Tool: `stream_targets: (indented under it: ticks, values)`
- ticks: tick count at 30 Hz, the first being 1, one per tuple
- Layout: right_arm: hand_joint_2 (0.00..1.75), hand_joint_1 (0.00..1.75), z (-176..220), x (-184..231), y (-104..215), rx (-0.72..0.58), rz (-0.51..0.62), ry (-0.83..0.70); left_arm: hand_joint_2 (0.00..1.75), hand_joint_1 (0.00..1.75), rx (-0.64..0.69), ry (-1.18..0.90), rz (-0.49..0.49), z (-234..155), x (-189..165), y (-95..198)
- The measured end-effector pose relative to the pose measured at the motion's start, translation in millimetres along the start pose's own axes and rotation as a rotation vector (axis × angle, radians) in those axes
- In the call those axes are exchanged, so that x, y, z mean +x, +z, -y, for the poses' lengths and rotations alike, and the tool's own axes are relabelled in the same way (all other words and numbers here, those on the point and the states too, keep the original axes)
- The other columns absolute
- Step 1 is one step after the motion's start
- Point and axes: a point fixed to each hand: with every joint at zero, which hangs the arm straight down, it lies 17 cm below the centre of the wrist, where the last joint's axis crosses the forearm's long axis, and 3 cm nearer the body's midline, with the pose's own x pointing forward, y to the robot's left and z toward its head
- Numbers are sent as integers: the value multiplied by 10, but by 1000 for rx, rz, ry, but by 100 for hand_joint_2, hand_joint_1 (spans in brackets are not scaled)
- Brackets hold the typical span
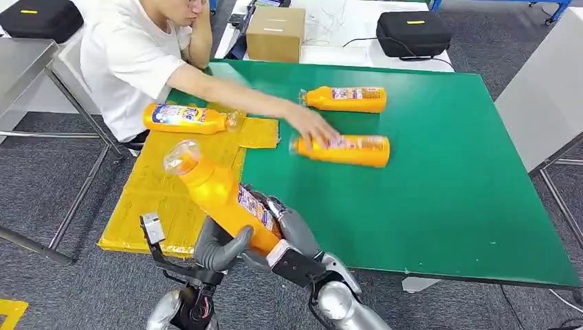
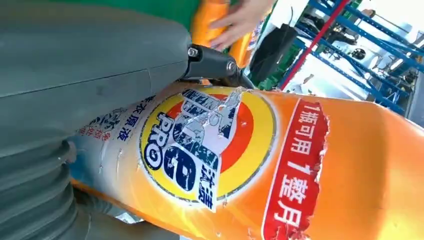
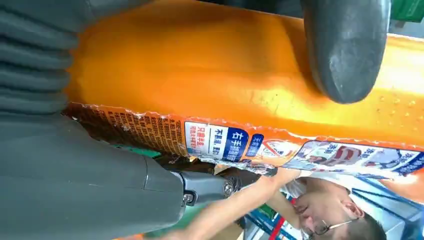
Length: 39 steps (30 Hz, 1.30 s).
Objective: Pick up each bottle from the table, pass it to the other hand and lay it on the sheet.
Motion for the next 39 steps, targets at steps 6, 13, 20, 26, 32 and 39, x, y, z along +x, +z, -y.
stream_targets:
  ticks: [6,13,20,26,32,39]
  values:
    - [0,0,71,72,18,-44,24,16,175,175,4,4,-1,-18,-1,-22]
    - [0,0,282,372,64,-155,138,104,175,175,88,-83,36,-184,71,-103]
    - [0,0,435,707,75,-213,232,120,175,175,149,-105,44,-451,139,-99]
    - [0,0,648,752,192,-297,236,47,175,175,163,-130,34,-539,141,-93]
    - [0,0,778,691,275,-325,221,-30,175,175,98,-120,55,-414,225,-162]
    - [0,0,868,661,289,-343,217,-54,175,175,13,-47,76,-228,306,-200]
